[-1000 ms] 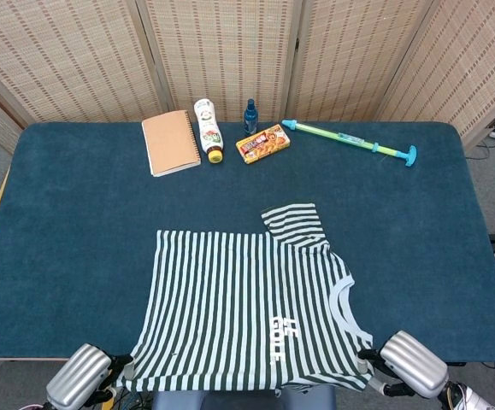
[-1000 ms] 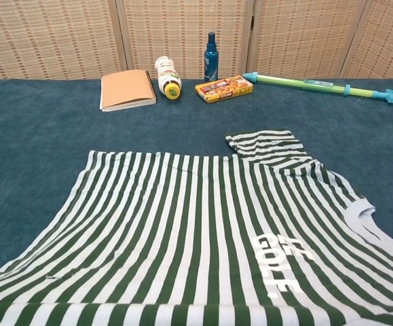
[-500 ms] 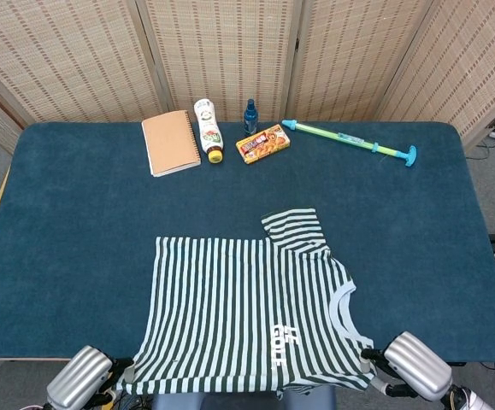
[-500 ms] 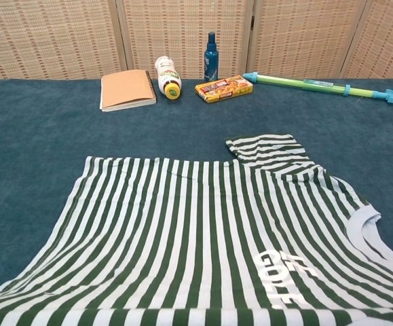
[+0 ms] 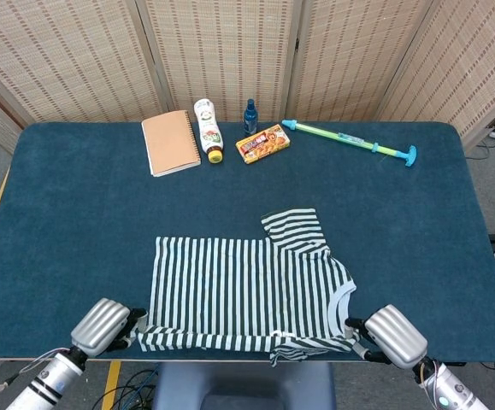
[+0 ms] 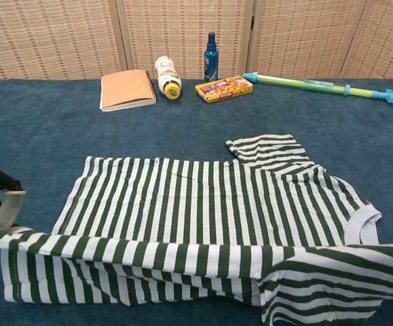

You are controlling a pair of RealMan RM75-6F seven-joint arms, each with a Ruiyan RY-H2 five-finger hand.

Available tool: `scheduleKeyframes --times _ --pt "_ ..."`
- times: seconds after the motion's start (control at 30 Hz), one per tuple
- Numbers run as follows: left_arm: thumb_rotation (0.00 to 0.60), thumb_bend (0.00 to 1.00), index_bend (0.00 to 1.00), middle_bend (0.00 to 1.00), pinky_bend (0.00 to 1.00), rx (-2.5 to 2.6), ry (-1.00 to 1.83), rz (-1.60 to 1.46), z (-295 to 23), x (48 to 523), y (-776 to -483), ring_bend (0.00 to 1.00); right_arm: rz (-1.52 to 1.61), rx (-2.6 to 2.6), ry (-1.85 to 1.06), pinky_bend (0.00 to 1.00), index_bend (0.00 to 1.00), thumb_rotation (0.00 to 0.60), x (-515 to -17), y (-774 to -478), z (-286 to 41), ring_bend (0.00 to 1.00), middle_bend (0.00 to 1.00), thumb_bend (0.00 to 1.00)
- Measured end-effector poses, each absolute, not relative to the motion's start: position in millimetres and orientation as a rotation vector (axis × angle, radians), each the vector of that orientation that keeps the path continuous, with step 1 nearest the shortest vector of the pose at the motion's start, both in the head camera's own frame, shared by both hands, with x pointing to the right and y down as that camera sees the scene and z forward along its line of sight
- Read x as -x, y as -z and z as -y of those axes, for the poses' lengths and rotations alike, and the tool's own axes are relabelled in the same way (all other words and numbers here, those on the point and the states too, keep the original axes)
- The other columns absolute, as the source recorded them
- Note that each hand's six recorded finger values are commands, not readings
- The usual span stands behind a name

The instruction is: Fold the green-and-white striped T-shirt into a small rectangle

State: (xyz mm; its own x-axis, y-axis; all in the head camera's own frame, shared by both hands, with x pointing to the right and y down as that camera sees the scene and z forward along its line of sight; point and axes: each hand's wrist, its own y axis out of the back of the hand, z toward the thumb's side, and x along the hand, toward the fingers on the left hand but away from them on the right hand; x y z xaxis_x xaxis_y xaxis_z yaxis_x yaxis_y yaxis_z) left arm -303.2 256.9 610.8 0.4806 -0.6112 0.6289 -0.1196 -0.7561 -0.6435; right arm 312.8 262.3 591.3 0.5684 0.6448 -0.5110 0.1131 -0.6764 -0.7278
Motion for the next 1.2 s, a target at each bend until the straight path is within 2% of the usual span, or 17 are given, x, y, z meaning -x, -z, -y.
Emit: scheduleKeyframes --times 0.53,0.9,1.2 --pt "0.6 0.5 0.61 0.92 1.0 2.148 1.42 -0.565 -193.7 299.7 -684.2 0.89 0.694 1.942 -1.113 1.0 0.75 0.6 -292.7 -637.4 -211.6 1.0 1.0 0.57" --pt "0.6 0.5 0.59 0.92 1.0 2.136 1.49 -0.593 -172.2 302.1 -704.3 0.89 0.662 1.893 -1.089 1.0 0.75 0.6 -275.4 -660.2 -190.2 1.0 1.0 0.57" --pt "0.6 0.49 0.58 0.92 1.0 2.054 1.481 -0.539 -157.5 298.5 -711.9 0.89 0.639 1.85 -1.022 1.0 0.75 0.6 -263.9 -663.0 -179.4 1.0 1.0 0.57"
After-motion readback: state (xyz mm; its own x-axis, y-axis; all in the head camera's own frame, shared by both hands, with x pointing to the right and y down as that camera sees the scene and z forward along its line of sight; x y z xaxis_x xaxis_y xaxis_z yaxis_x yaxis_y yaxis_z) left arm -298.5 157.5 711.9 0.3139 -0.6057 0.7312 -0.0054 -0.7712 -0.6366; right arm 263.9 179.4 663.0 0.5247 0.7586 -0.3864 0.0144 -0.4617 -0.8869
